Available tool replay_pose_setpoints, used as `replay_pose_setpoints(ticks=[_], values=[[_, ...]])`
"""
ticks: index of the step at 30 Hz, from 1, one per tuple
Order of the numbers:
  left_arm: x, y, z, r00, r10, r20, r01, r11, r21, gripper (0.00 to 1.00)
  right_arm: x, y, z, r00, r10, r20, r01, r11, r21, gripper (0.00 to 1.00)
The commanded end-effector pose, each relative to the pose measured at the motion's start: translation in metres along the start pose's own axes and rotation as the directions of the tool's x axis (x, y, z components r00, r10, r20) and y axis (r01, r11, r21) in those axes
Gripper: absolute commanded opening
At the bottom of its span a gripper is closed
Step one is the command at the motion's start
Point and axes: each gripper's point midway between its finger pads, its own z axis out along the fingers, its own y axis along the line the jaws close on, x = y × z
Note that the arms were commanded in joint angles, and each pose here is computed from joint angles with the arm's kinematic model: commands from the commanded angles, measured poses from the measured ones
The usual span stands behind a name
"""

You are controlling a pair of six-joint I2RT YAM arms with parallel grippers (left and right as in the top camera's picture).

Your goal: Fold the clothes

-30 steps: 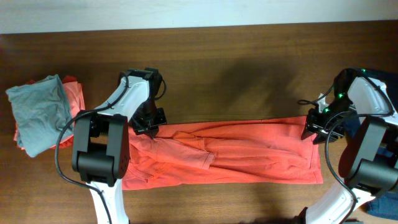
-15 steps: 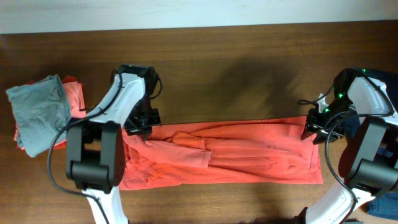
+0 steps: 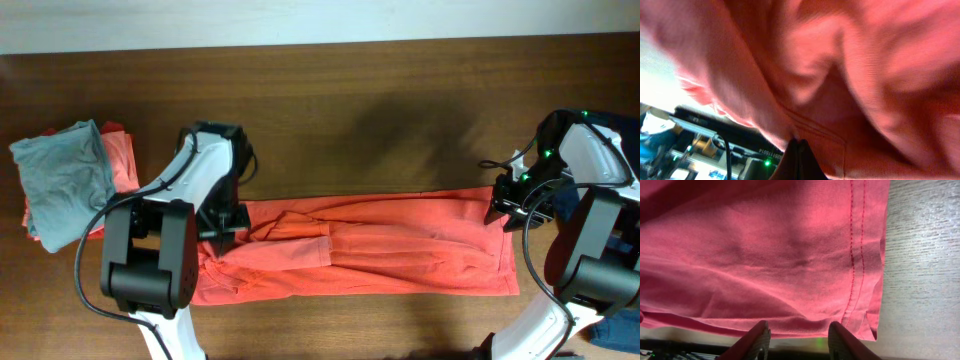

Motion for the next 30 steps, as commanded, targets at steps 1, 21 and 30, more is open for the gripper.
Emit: replay_pose_setpoints(ticks=[1,21,30], values=[[0.015,0.010,0.023,0.999,-0.005,-0.053,0.003,0.999,-0.044,0.01,-0.003,0.005,-0.012,0.999,-0.022,0.043,0.022,1.000,-0.008,0.43],[-0.031,0.006,0.032,0.989,-0.021,0.144,0.028,0.998,-0.048,0.42,-0.001,0.005,-0.012,0.999,-0.021,0.038,0.021,1.000,-0.009,0.43],[-0.068,-0.002,-0.056,0.914,-0.038,0.404,0.010,0.997,0.071,0.49,-0.001,0.005,-0.012,0.999,-0.021,0.039,0.021,1.000,-0.008,0.43]])
